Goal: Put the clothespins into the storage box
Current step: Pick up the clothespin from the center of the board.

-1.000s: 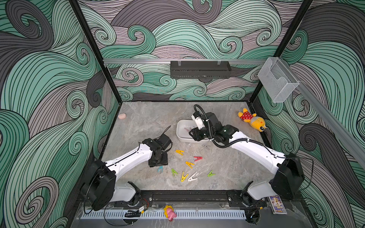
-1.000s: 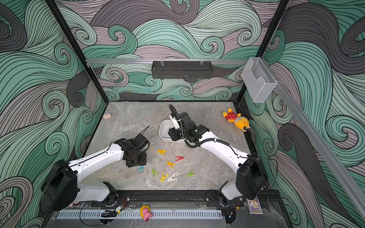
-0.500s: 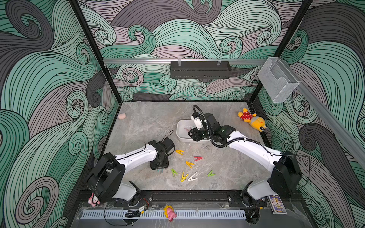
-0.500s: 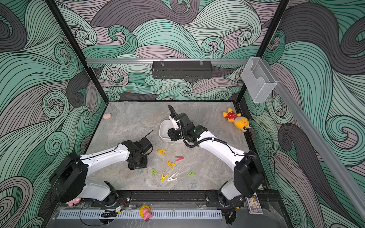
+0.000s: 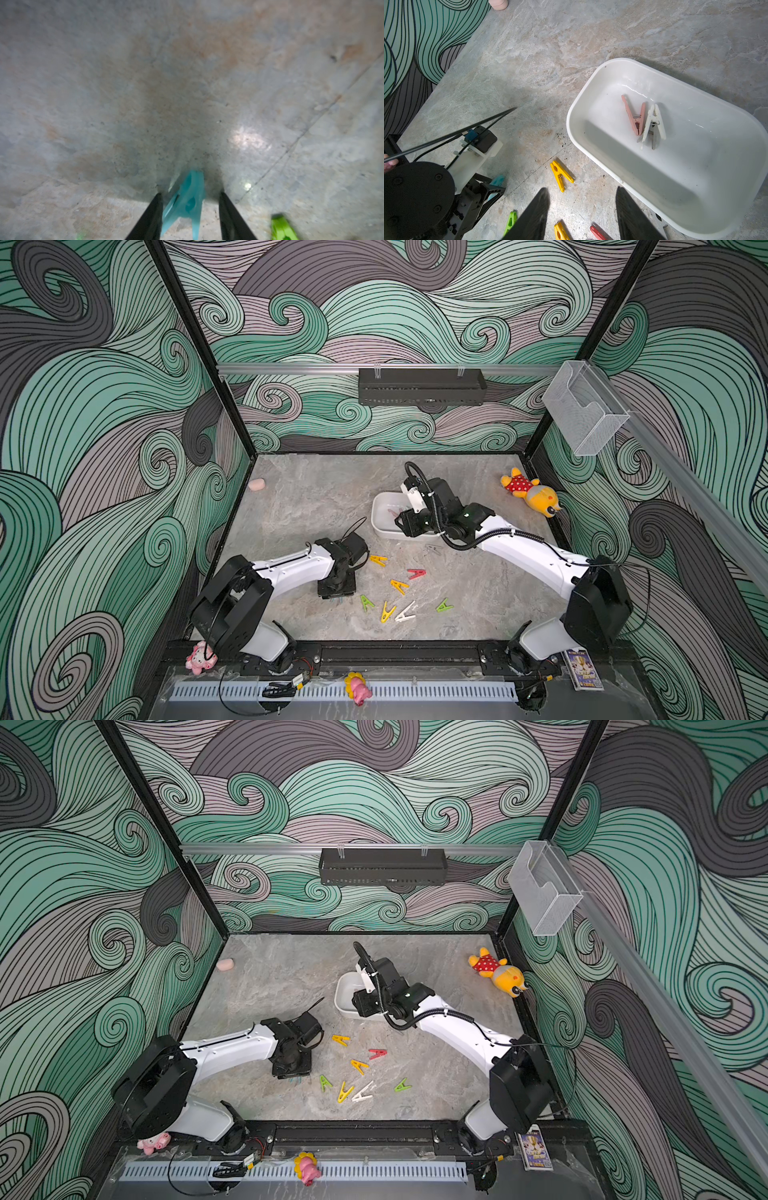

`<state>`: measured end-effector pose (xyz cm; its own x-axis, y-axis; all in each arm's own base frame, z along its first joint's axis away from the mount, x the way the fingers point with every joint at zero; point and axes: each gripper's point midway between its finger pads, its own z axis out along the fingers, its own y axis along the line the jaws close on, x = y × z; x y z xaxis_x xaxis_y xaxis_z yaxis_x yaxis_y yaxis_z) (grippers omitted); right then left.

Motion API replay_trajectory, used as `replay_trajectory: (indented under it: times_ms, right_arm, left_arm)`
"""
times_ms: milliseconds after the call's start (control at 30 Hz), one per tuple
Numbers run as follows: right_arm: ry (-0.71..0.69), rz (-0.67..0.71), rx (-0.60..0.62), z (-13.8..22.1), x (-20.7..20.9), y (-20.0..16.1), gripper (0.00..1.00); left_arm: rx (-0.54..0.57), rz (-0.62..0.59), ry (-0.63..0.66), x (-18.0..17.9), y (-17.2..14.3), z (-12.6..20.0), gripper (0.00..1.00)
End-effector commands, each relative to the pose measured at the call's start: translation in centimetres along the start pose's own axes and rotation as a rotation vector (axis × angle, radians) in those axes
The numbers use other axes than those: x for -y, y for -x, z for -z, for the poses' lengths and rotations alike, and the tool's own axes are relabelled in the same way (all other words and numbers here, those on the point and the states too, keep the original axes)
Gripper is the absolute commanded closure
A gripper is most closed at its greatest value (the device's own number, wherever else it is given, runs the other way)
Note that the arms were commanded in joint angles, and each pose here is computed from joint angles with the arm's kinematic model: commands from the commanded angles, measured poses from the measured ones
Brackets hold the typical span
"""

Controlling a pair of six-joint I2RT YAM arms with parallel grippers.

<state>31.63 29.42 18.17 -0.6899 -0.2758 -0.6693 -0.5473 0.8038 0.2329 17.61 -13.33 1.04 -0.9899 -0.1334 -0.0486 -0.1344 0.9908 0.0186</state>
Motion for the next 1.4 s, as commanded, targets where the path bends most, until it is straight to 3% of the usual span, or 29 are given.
replay_trajectory:
  times_ms: [0,333,733,1133,1367]
  right_arm:
    - [0.002,-0.007,0.020,0.4,-0.1,0.3,0.46]
    - [-0.007,-0.006,0.086,0.5,0.0,1.9,0.46]
    - [-0.020,-0.023,0.101,0.7,0.4,1.4,0.46]
    - [-0.030,-0.021,0.086,1.1,0.7,0.5,0.46]
    - [-0.095,0.060,0.037,2.7,2.0,-1.5,0.43]
  left_arm:
    - [-0.011,-0.020,0.011,0.2,-0.1,-0.6,0.58]
    - [-0.032,-0.020,0.015,0.0,-0.6,-0.8,0.67]
    - [-0.031,-0.011,0.014,-0.3,-0.9,-0.6,0.78]
    - [0.162,-0.029,-0.117,1.8,3.4,7.4,0.82]
    - [0.309,-0.074,-0.315,7.0,8.6,11.8,0.81]
